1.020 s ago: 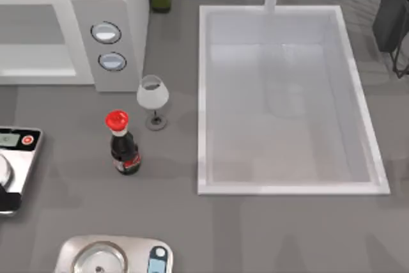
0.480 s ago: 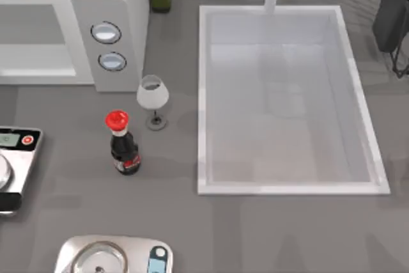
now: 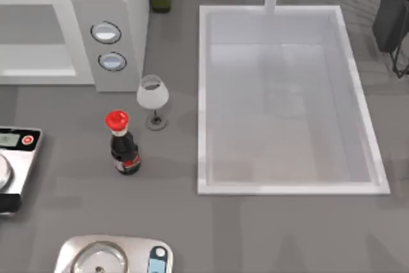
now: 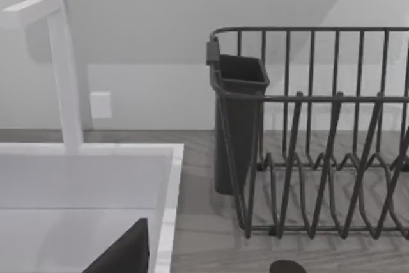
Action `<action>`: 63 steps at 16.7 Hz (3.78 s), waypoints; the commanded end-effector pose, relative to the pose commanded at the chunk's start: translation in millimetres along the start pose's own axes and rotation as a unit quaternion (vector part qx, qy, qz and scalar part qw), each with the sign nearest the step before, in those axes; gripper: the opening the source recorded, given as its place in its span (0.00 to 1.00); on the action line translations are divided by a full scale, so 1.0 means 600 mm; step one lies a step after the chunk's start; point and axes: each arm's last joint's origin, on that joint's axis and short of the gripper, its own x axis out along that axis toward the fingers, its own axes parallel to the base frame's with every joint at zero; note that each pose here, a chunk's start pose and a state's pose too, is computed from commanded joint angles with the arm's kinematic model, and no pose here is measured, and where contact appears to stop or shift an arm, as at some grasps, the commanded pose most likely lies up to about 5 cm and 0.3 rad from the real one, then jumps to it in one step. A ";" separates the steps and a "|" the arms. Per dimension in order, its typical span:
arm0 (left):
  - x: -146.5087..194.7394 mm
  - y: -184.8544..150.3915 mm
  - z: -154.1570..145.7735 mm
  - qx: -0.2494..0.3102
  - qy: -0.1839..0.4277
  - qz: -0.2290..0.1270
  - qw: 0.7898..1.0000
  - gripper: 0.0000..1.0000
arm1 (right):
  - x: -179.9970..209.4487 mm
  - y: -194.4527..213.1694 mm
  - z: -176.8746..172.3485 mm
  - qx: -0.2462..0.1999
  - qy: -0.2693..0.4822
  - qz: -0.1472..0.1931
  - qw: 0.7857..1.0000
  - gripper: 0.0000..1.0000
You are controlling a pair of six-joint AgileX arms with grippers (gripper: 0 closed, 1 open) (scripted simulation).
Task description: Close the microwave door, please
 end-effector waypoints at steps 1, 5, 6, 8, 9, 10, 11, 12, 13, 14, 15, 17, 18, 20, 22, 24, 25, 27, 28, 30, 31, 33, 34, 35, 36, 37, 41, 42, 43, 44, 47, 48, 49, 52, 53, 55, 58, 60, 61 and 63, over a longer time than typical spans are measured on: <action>-0.002 0.001 -0.001 0.000 0.000 0.000 1.000 0.00 | 0.000 0.000 0.000 0.000 0.000 0.000 1.000 1.00; -0.012 0.004 -0.007 0.000 0.000 0.000 1.000 0.00 | 0.000 0.000 0.000 0.000 0.000 0.000 1.000 1.00; -0.012 0.004 -0.007 0.000 0.000 0.000 1.000 0.00 | 0.000 0.000 0.000 0.000 0.000 0.000 1.000 1.00; -0.012 0.004 -0.007 0.000 0.000 0.000 1.000 0.00 | 0.000 0.000 0.000 0.000 0.000 0.000 1.000 1.00; -0.012 0.003 -0.006 0.000 -0.001 -0.001 1.000 0.00 | 0.000 0.000 0.000 0.000 0.000 0.000 1.000 1.00; -0.012 0.004 -0.006 0.000 -0.001 -0.001 1.000 0.00 | 0.000 0.000 0.000 0.000 0.000 0.000 1.000 1.00; -0.012 0.005 -0.005 0.000 -0.001 -0.001 1.000 0.00 | 0.000 0.000 0.000 0.000 0.000 0.000 1.000 1.00; -0.012 0.008 -0.004 0.000 -0.001 -0.001 1.000 0.00 | 0.000 0.000 0.000 0.000 0.000 0.000 1.000 1.00; -0.012 0.012 -0.003 0.000 -0.001 -0.001 1.000 0.00 | 0.000 0.000 0.000 0.000 0.000 0.000 1.000 1.00; -0.012 0.017 -0.002 0.000 -0.001 -0.001 1.000 0.00 | 0.000 0.000 0.000 0.000 0.000 0.000 1.000 1.00; -0.012 0.022 -0.001 0.000 -0.001 -0.001 1.000 0.00 | 0.000 0.000 0.000 0.000 0.000 0.000 1.000 1.00; -0.012 0.033 0.002 0.000 -0.001 -0.001 1.000 0.00 | 0.000 0.000 0.000 0.000 0.000 0.000 1.000 1.00; -0.013 0.038 0.004 0.000 -0.001 -0.001 1.000 0.00 | 0.000 0.000 0.000 0.000 0.000 0.000 1.000 1.00; -0.013 0.045 0.006 0.000 -0.001 -0.001 1.000 0.00 | 0.000 0.000 0.000 0.000 0.000 0.000 1.000 1.00; -0.013 0.048 0.007 0.000 -0.001 -0.001 1.000 0.00 | 0.000 0.000 0.000 0.000 0.000 0.000 1.000 1.00; -0.013 0.048 0.007 0.000 -0.001 -0.001 1.000 0.00 | 0.000 0.000 0.000 0.000 0.000 0.000 1.000 1.00; -0.013 0.047 0.004 0.000 0.000 -0.001 1.000 0.00 | 0.000 0.000 0.000 0.000 0.000 0.000 1.000 1.00; -0.010 0.046 0.000 0.000 0.001 -0.001 1.000 0.00 | 0.000 0.000 0.000 0.000 0.000 0.000 1.000 1.00; -0.007 0.044 -0.004 0.000 0.001 -0.001 1.000 0.00 | 0.000 0.000 0.000 0.000 0.000 0.000 1.000 1.00; 0.000 0.039 -0.013 0.001 -0.002 -0.001 1.000 0.00 | 0.000 0.000 0.000 0.000 0.000 0.000 1.000 1.00; 0.001 0.038 -0.017 0.000 0.000 -0.001 1.000 0.00 | 0.000 0.000 0.000 0.000 0.000 0.000 1.000 1.00; 0.002 0.037 -0.018 0.000 0.000 -0.001 1.000 0.00 | 0.000 0.000 0.000 0.000 0.000 0.000 1.000 1.00; 0.002 0.037 -0.018 0.000 0.000 -0.001 1.000 0.00 | 0.000 0.000 0.000 0.000 0.000 0.000 1.000 1.00; 0.001 0.038 -0.017 0.000 -0.002 -0.001 1.000 0.00 | 0.000 0.000 0.000 0.000 0.000 0.000 1.000 1.00; 0.001 0.038 -0.016 0.000 -0.001 -0.001 1.000 0.00 | 0.000 0.000 0.000 0.000 0.000 0.000 1.000 1.00; 0.001 0.039 -0.013 0.003 0.002 0.001 1.000 0.00 | 0.000 0.000 0.000 0.000 0.000 0.000 1.000 1.00; 0.003 0.054 0.034 0.034 0.046 0.018 0.998 0.00 | 0.000 0.000 0.000 0.000 0.000 0.000 1.000 1.00; 0.006 0.061 0.051 0.044 0.065 0.024 0.997 0.00 | 0.000 0.000 0.000 0.000 0.000 0.000 1.000 1.00; 0.011 0.071 0.069 0.052 0.087 0.029 0.994 0.00 | 0.000 0.000 0.000 0.000 0.000 0.000 1.000 1.00; 0.018 0.082 0.088 0.059 0.112 0.033 0.991 0.00 | 0.000 0.000 0.000 0.000 0.000 0.000 1.000 1.00; 0.051 0.135 0.140 0.070 0.191 0.040 0.978 0.00 | 0.000 0.000 0.000 0.000 0.000 0.000 1.000 1.00; 0.064 0.159 0.154 0.070 0.217 0.039 0.973 0.00 | 0.000 0.000 0.000 0.000 0.000 0.000 1.000 1.00; 0.078 0.185 0.166 0.068 0.242 0.037 0.967 0.00 | 0.000 0.000 0.000 0.000 0.000 0.000 1.000 1.00; 0.116 0.278 0.180 0.052 0.306 0.026 0.950 0.00 | 0.000 0.000 0.000 0.000 0.000 0.000 1.000 1.00; 0.125 0.310 0.179 0.044 0.323 0.021 0.945 0.00 | 0.000 0.000 0.000 0.000 0.000 0.000 1.000 1.00; 0.139 0.371 0.171 0.029 0.350 0.011 0.936 0.00 | 0.000 0.000 0.000 0.000 0.000 0.000 1.000 1.00; 0.146 0.440 0.153 0.012 0.373 -0.002 0.928 0.00 | 0.000 0.000 0.000 0.000 0.000 0.000 1.000 1.00; 0.146 0.466 0.144 0.006 0.380 -0.007 0.925 0.00 | 0.000 0.000 0.000 0.000 0.000 0.000 1.000 1.00; 0.146 0.472 0.142 0.004 0.382 -0.009 0.924 0.00 | 0.000 0.000 0.000 0.000 0.000 0.000 1.000 1.00; 0.146 0.474 0.141 0.004 0.382 -0.009 0.924 0.00 | 0.000 0.000 0.000 0.000 0.000 0.000 1.000 1.00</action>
